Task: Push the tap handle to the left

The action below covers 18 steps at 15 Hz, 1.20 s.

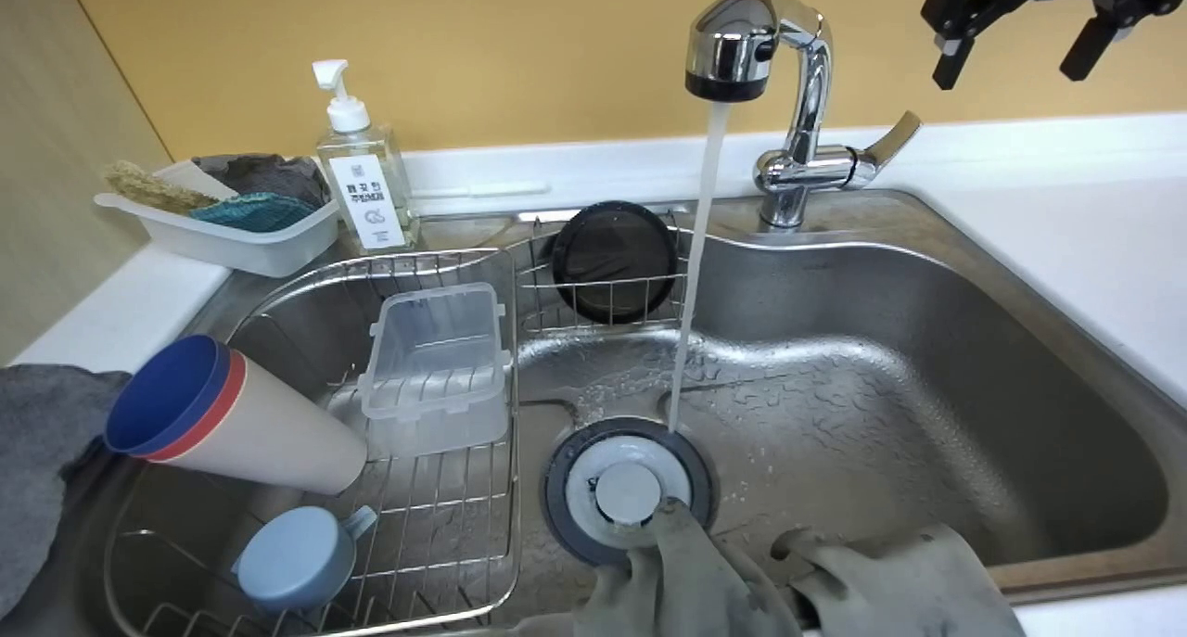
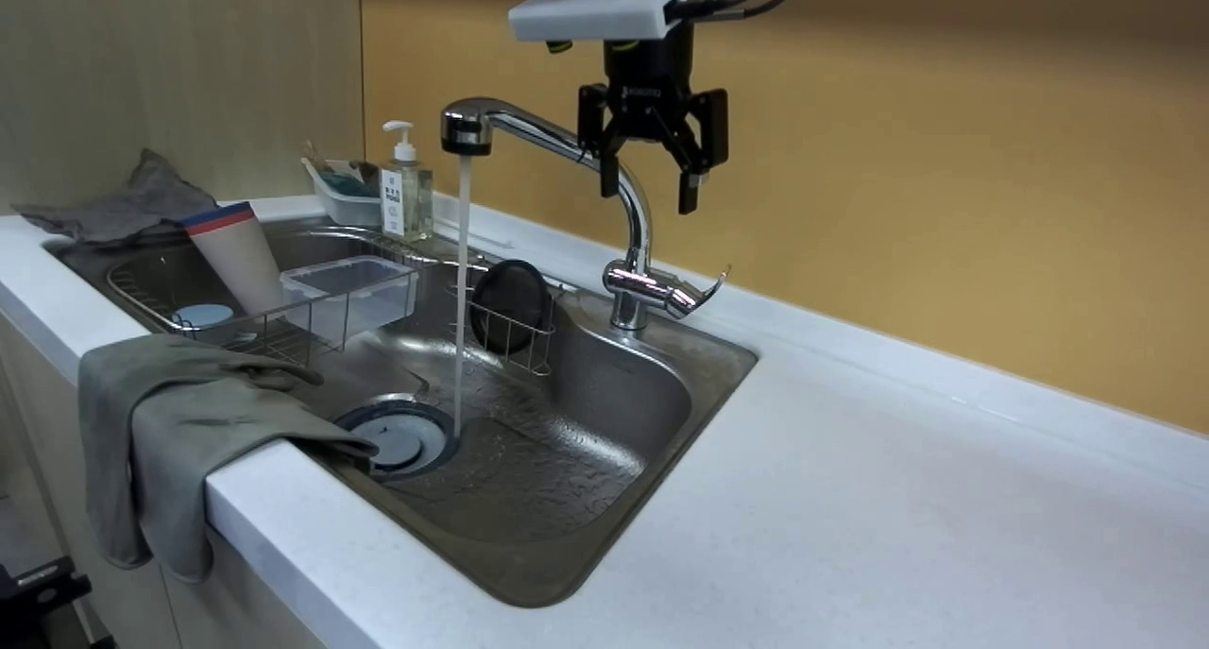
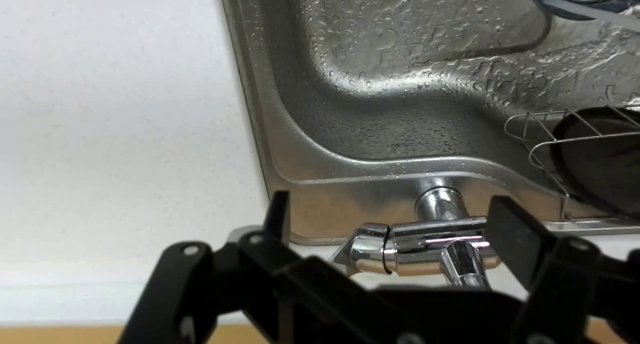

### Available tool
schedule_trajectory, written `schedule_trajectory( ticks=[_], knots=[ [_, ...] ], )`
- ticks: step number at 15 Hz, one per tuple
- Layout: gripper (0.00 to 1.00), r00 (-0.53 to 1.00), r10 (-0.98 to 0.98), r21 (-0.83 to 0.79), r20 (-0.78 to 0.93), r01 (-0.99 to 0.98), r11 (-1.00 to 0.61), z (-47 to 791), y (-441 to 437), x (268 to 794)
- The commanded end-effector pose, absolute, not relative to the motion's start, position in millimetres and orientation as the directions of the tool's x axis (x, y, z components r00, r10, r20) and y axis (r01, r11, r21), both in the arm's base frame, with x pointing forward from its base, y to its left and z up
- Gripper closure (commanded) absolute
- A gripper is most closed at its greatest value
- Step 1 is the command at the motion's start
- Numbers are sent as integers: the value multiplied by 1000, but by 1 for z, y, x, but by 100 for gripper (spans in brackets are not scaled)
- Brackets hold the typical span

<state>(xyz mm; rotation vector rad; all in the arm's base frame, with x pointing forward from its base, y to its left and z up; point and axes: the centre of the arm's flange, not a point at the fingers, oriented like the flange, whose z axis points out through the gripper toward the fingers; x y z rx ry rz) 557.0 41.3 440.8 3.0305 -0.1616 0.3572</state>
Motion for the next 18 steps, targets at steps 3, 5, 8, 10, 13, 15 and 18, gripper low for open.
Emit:
schedule_trajectory(
  ticks=[3,5,8,10,13,15,18],
  knots=[
    [0,955,-170,59,241,-189,-980,423,19,580],
    [0,948,-189,57,257,-210,-976,415,8,597],
    [0,938,-199,42,282,-220,-975,404,-4,622],
    [0,931,-210,24,297,-227,-973,400,-8,639],
    [0,921,-231,2,315,-244,-970,395,-9,663],
    [0,931,-208,15,302,-222,-975,390,-11,642],
    [0,928,-211,14,307,-226,-974,386,-12,655]
  ],
)
